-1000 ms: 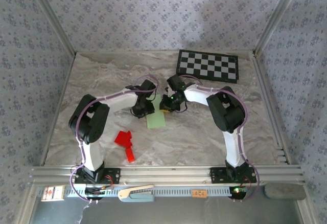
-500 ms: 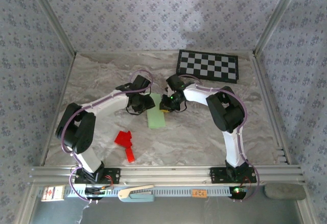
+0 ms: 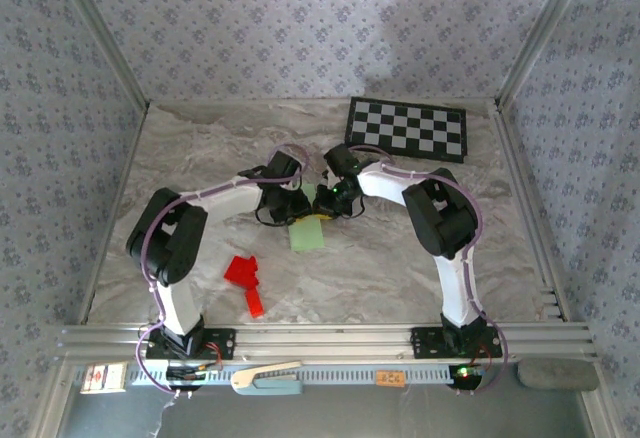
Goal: Fold a paper plane with a square sheet of paper (pick it up from the middle)
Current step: First fold the square sheet of paper in half at the center of the table.
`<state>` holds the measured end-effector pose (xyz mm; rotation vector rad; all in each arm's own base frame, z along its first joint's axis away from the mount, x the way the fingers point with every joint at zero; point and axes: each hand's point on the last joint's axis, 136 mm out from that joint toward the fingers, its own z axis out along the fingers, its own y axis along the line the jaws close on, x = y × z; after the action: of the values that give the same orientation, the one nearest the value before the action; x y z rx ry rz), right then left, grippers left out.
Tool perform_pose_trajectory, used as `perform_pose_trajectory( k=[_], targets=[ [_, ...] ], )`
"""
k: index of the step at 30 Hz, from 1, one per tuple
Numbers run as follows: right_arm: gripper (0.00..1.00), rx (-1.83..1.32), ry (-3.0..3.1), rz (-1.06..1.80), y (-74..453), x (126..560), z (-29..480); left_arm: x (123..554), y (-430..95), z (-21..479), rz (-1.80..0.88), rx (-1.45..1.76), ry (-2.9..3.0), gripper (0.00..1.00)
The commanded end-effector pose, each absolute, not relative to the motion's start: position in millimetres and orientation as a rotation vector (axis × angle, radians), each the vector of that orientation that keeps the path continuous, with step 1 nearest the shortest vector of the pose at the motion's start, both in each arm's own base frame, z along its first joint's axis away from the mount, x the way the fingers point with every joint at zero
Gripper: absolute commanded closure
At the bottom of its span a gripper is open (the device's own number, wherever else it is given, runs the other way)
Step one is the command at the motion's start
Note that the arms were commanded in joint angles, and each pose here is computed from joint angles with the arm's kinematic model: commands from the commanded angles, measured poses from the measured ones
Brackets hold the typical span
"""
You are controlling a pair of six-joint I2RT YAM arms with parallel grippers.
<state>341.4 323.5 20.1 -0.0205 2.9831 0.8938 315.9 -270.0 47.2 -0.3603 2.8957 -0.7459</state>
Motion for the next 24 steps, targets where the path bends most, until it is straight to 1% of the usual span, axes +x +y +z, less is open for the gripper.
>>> perform_pose_trajectory(
  k=[1, 17, 24],
  targets=[
    [0.87, 0.002, 3.116, 0.696, 304, 323, -18, 313, -263, 38, -0.719, -0.361, 2.935, 0.8],
    [0.88, -0.007, 3.154, 0.603, 296, 320, -27, 305, -230, 10, -0.566, -0.487, 2.974, 0.81],
    [0.88, -0.022, 3.177, 0.545, 290, 316, -33, 291, -213, -1, -0.472, -0.524, 3.006, 0.81]
  ],
)
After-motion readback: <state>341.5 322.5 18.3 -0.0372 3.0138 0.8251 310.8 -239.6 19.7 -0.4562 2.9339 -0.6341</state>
